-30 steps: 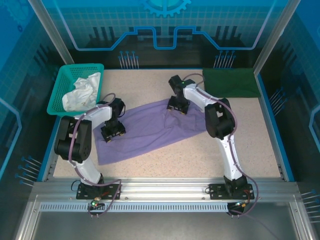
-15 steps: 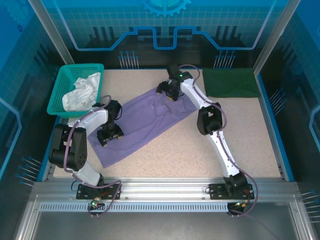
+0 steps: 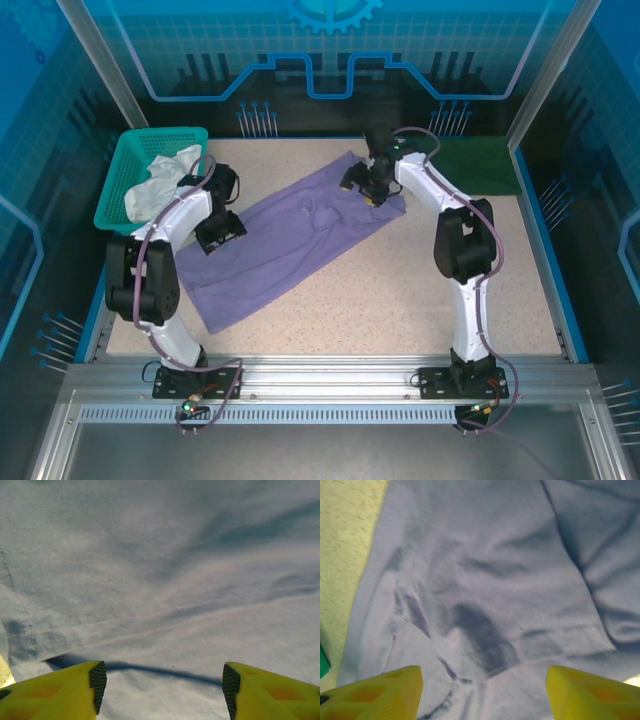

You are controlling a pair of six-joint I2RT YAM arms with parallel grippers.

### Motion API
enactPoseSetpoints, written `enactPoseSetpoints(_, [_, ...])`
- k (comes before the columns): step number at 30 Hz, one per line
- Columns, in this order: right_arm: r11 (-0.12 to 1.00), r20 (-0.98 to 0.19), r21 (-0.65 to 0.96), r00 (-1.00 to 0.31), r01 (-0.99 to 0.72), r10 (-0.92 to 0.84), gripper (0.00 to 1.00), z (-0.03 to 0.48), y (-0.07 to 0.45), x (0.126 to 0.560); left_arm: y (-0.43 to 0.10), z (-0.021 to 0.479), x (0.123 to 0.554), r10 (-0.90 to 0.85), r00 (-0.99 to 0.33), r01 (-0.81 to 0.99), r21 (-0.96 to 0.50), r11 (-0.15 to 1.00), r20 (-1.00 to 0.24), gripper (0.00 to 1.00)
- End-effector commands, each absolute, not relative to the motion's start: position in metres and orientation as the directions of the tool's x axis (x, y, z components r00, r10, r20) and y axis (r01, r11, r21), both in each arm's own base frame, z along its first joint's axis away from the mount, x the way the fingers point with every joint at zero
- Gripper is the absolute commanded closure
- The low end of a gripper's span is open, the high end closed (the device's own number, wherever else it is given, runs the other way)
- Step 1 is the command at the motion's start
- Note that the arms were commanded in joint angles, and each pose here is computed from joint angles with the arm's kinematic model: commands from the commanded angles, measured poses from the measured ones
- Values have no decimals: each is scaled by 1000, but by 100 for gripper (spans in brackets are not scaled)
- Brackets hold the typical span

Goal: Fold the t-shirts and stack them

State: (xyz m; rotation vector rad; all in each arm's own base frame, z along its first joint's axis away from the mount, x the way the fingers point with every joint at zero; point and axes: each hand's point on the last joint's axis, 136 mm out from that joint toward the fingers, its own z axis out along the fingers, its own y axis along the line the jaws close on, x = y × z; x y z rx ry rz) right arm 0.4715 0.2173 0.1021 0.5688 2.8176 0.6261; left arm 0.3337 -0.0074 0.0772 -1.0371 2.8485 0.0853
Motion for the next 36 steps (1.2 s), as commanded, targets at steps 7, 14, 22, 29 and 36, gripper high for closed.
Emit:
enactPoseSetpoints(7, [872, 3, 213, -892, 442, 451, 36, 10, 191, 442, -1, 19, 296, -690, -721, -686, 82, 723, 57, 36])
enactPoseSetpoints(14, [886, -2, 144, -895, 441, 446, 35, -13, 164, 466, -14, 6, 279, -668, -734, -666, 63, 743, 124, 36])
enactPoseSetpoints(22, [829, 40, 253, -862, 499, 506, 33, -32, 161, 514, -54, 1, 265, -629, -751, -642, 4, 767, 202, 37])
enactPoseSetpoints(29, [777, -5, 358, -831, 517, 556, 28, -10, 153, 562, -99, 14, 251, -588, -763, -620, -48, 783, 267, 37])
enactPoseSetpoints(36, [780, -133, 442, -827, 444, 546, 23, 70, 140, 575, -136, 36, 244, -534, -783, -594, -132, 793, 319, 37])
